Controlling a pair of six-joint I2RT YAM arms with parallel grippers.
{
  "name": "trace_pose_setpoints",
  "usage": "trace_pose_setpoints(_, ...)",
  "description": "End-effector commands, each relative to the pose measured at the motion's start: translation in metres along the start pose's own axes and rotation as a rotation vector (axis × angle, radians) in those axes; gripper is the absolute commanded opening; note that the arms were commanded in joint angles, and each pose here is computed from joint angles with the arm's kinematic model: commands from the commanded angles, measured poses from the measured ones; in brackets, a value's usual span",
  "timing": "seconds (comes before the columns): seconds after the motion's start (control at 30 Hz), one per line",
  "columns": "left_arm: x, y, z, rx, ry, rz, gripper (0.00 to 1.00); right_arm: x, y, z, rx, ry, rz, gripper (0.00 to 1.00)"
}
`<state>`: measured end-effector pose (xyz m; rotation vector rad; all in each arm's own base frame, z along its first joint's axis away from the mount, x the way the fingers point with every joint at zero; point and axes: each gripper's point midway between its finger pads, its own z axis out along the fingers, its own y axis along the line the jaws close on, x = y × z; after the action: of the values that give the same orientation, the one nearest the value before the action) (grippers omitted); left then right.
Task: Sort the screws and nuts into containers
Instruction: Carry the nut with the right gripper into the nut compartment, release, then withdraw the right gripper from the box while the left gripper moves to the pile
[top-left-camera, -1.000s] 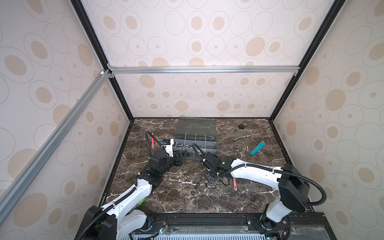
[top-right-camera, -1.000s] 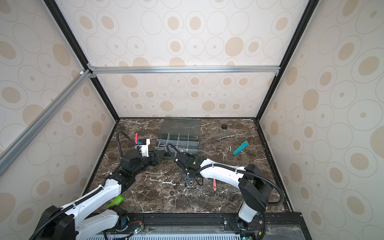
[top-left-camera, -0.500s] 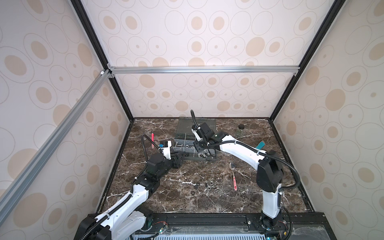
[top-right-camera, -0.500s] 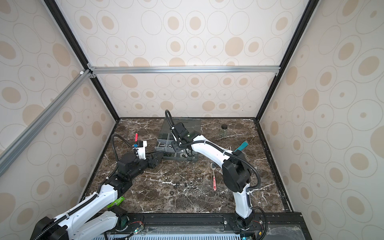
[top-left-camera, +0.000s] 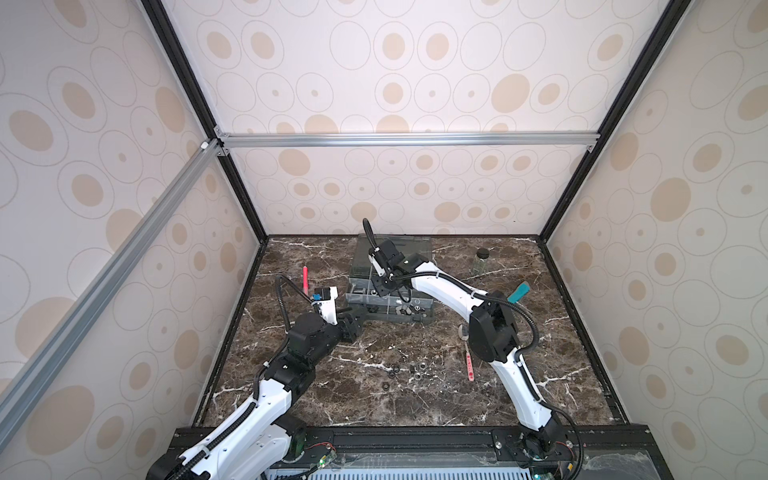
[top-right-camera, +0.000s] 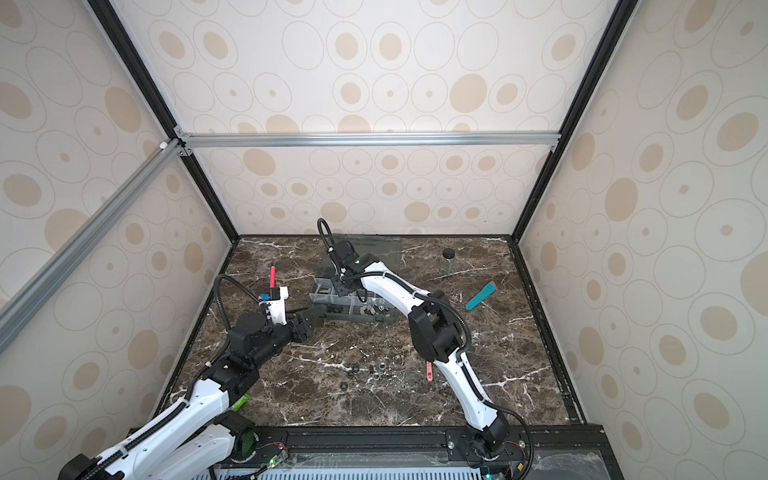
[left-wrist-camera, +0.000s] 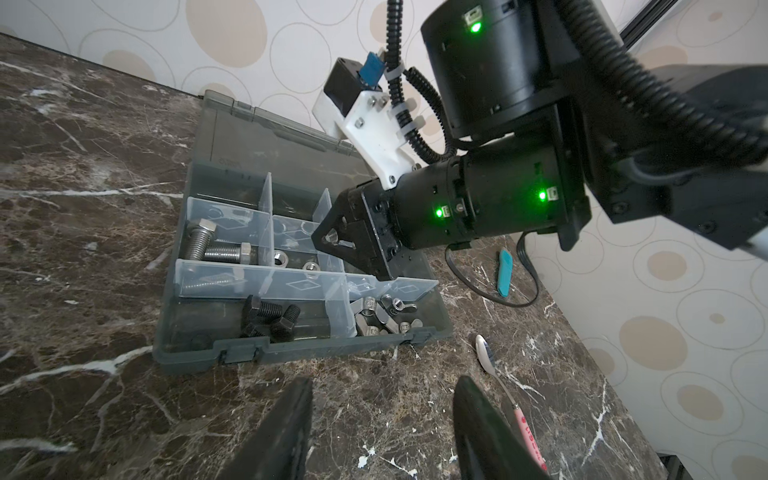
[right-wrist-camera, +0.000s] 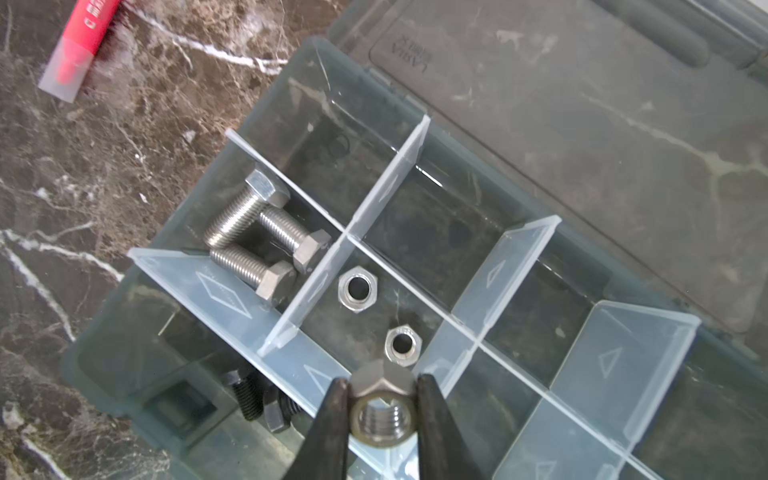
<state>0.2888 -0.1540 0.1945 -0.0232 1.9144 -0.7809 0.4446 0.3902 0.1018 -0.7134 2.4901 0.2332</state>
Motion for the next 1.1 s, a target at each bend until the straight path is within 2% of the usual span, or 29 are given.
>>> trace_pose_setpoints(0.0,-0.003,0.003,-0.002,-0.011,-0.015,-0.017,0.55,-0.002,-0.002,-0.004,0.007,0.01,-0.012,0.28)
trace_pose_setpoints(0.13,-0.003,0.002,-0.003,-0.007,-0.017,-0.019,0.55,0.002,-0.002,-0.003,0.006,0.021,-0.009,0.4)
trace_pose_setpoints(0.27,-0.003,0.002,-0.003,-0.009,-0.016,-0.019,0.55,0.002,-0.001,-0.004,0.001,0.022,-0.003,0.45)
trace_pose_setpoints(1.07,0.001,0.004,-0.002,-0.012,-0.006,-0.031,0.55,-0.003,-0.004,-0.037,-0.009,-0.033,0.022,0.47)
